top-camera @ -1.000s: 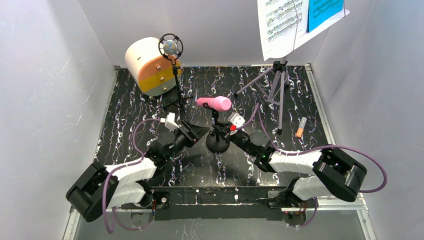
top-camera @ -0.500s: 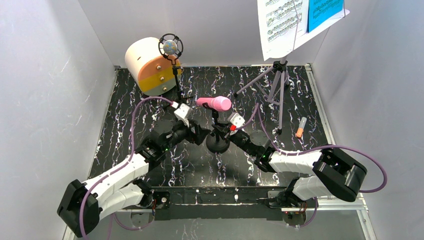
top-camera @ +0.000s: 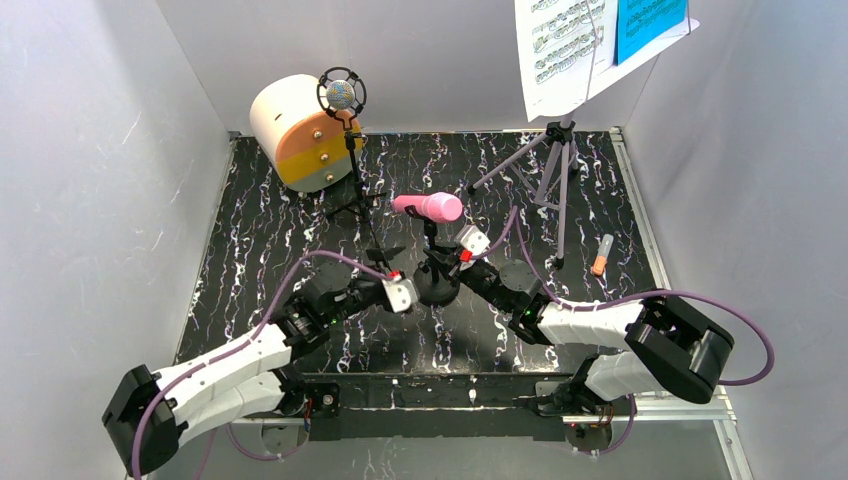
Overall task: Pack up the instrument practice props
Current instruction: Unscrew the knob on the microphone stand.
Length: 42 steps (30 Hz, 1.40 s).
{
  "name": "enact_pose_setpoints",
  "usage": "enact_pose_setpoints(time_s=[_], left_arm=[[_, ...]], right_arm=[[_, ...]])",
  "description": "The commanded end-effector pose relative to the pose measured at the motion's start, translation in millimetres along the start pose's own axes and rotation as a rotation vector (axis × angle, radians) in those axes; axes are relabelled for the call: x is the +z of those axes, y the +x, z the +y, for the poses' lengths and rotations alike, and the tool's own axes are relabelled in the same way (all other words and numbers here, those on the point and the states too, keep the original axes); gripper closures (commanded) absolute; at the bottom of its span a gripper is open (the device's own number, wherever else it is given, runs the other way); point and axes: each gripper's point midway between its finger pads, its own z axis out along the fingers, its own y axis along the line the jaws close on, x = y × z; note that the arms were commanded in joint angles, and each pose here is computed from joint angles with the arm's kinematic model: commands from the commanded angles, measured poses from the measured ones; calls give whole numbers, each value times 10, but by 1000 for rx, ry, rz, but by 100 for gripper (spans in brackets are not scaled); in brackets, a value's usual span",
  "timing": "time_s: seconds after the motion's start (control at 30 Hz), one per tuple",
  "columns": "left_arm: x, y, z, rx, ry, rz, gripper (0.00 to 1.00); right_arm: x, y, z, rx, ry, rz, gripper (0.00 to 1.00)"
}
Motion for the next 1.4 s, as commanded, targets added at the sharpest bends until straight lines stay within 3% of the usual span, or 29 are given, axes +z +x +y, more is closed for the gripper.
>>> enact_pose_setpoints(time_s=[0.0,0.27,0.43,0.7,1.03,1.37], left_arm=[[42,-60,10,326,-13,8,28],[156,-71,-91,503,-5,1,37],[225,-10,-197,545,30,7,46],[304,121,-246,552,30,42,50],[442,246,-267,438,7,84,61],[469,329,-314,314,-7,108,86]], right_arm=[[-217,764,270,-5,-113,269,99],[-210,771,270,-5,-111,271,99],[-210,781,271,-5,-112,273,99],[-205,776,282,0,-116,271,99],[-204,771,282,1,-117,270,99],[-206,755,275,-1,-114,266,99]])
